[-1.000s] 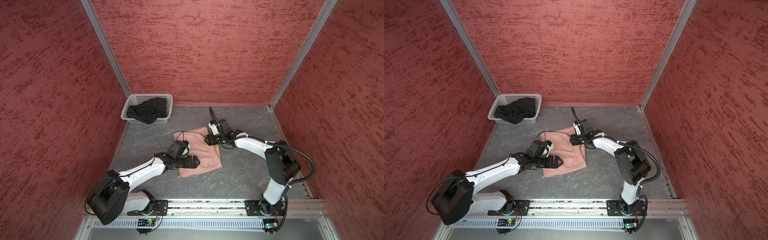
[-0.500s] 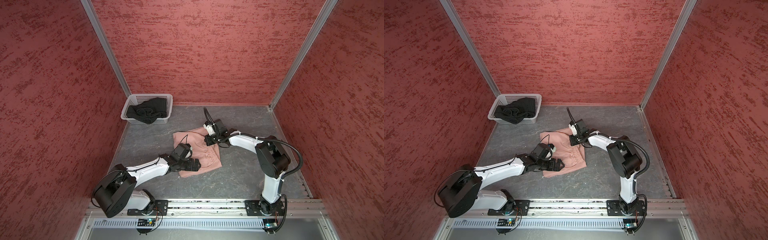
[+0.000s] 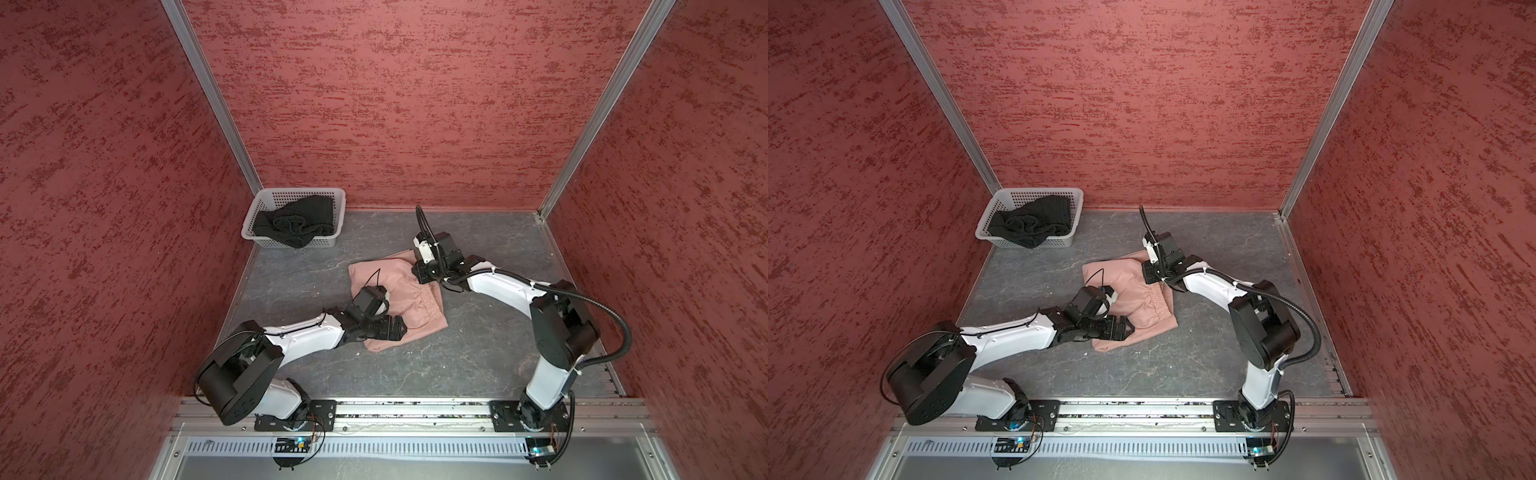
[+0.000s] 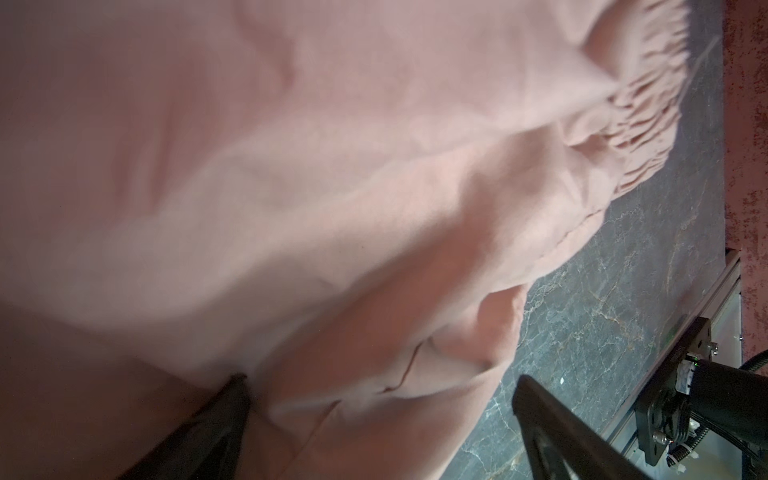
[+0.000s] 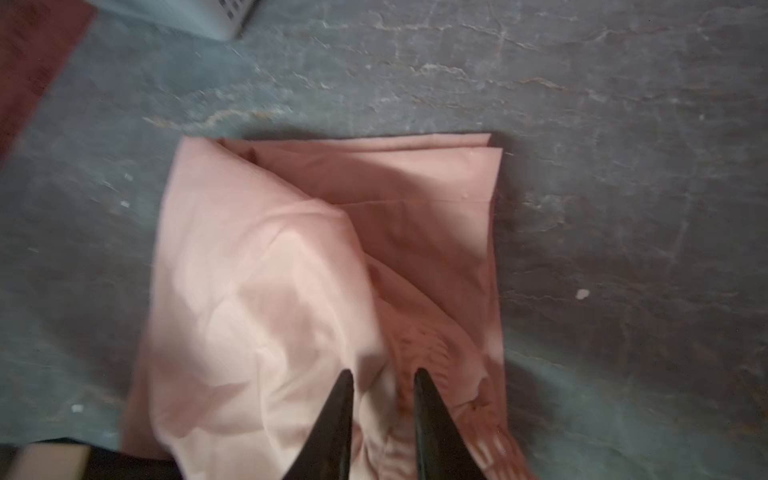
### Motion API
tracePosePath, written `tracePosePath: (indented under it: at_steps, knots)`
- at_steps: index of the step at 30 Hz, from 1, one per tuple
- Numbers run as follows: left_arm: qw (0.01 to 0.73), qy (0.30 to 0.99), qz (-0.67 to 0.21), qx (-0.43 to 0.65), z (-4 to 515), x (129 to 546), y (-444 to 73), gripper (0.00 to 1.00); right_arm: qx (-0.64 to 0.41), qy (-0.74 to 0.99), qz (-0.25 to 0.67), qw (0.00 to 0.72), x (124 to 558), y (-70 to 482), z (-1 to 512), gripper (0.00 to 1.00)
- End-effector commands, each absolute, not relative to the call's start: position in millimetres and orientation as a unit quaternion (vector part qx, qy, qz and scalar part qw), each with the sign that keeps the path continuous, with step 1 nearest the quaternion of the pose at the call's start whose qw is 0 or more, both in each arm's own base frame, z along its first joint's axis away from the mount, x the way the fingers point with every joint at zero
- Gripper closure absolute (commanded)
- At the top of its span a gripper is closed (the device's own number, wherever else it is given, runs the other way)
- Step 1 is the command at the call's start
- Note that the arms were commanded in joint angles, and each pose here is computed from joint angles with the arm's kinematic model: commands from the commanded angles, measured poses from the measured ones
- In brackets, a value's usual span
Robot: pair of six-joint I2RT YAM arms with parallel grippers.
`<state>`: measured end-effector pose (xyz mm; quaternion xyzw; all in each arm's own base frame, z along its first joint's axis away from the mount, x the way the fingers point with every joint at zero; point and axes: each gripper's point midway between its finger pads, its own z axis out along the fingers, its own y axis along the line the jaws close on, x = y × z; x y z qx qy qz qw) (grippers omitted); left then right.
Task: Fold and stack the shorts
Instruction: 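Carry the pink shorts with the right gripper toward the far corner while left gripper releases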
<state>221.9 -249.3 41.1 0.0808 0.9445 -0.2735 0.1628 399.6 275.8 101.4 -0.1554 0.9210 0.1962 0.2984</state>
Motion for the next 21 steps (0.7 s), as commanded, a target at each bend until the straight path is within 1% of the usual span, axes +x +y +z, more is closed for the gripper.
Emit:
tracePosePath:
  at_steps: [1,2,5,8,10,12,14,16,17,19,21]
  knots:
    - [0.115,0.959,-0.247,0.083,22,200,-239,0.01,-0.131,0.937,0.164,0.278,403,260,91,0.53]
    - [0.118,0.958,-0.248,0.084,26,201,-240,0.01,-0.127,0.939,0.159,0.278,403,258,94,0.49]
    - [0.128,0.956,-0.250,0.090,39,204,-242,0.01,-0.117,0.940,0.133,0.291,404,246,112,0.41]
    - [0.147,0.951,-0.254,0.092,63,210,-244,0.01,-0.116,0.930,0.139,0.319,404,244,141,0.41]
    - [0.167,0.947,-0.259,0.093,83,215,-245,0.00,-0.129,0.914,0.187,0.335,401,259,161,0.46]
    - [0.193,0.941,-0.263,0.094,106,221,-244,0.01,-0.146,0.890,0.259,0.346,393,286,178,0.52]
    - [0.221,0.935,-0.262,0.088,128,227,-238,0.01,-0.165,0.866,0.327,0.339,379,317,184,0.59]
    - [0.246,0.929,-0.263,0.081,150,232,-229,0.01,-0.183,0.851,0.371,0.325,364,347,182,0.65]
    - [0.259,0.927,-0.260,0.074,159,235,-221,0.01,-0.189,0.849,0.380,0.315,357,360,177,0.65]
    - [0.282,0.924,-0.251,0.054,174,239,-203,0.01,-0.185,0.860,0.374,0.293,349,374,158,0.71]
    - [0.297,0.922,-0.247,0.034,184,240,-185,0.00,-0.168,0.880,0.355,0.268,343,376,134,0.77]
